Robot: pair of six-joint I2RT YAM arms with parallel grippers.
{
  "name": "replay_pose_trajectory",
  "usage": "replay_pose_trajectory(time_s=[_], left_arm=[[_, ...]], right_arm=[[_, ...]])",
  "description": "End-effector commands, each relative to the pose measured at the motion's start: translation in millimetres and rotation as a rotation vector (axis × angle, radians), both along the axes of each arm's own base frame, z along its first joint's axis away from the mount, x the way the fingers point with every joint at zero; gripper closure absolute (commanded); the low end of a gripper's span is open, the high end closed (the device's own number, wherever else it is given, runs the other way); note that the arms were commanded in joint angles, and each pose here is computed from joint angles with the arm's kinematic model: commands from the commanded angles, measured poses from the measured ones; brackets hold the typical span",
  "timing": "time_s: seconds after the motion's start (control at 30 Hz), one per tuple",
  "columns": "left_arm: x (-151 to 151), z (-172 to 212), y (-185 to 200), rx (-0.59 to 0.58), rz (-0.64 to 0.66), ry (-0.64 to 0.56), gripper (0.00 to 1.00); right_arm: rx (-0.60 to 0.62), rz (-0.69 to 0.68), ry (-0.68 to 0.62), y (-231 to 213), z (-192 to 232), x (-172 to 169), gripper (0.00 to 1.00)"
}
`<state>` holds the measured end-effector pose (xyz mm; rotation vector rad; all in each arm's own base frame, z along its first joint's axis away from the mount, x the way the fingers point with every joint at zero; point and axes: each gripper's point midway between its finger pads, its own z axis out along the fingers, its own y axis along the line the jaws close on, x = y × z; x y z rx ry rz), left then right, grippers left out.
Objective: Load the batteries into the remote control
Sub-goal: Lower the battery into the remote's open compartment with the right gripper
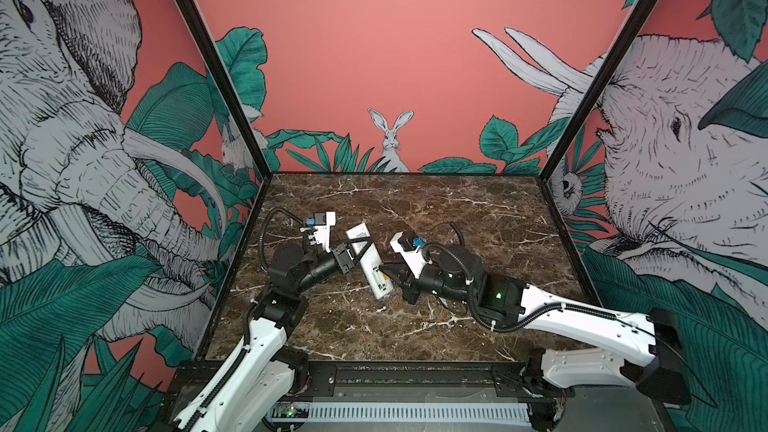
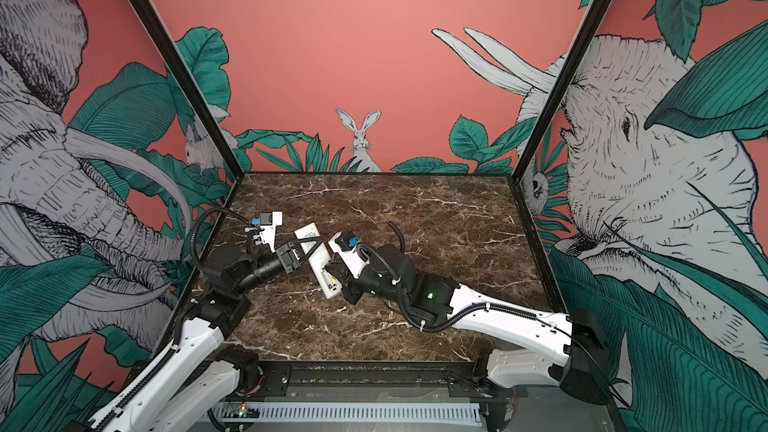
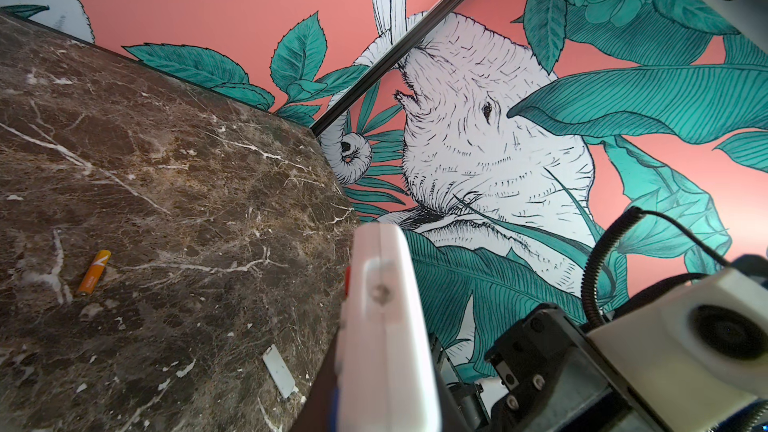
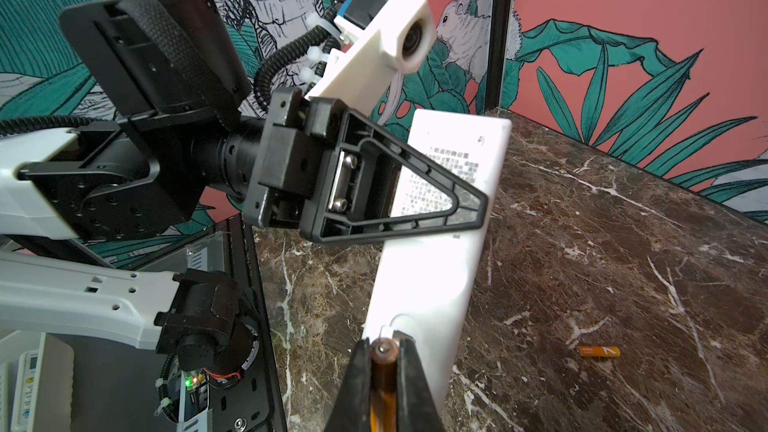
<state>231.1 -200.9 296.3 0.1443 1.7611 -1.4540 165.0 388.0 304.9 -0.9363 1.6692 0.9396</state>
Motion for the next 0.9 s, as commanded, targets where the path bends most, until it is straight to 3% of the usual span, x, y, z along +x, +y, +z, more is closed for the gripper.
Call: replay_pose_trajectory(time_s=[0.0, 0.87], left_arm=[[-5, 26, -1, -0.046, -0.021, -0.065, 1.00], [-5, 37, -2, -0.095, -0.030, -0.075, 1.00]], right_arm=[[0.072, 0.008, -0.050, 6, 20, -1, 1.00], [0.056, -0.041, -0.065, 10, 0, 7, 1.00]])
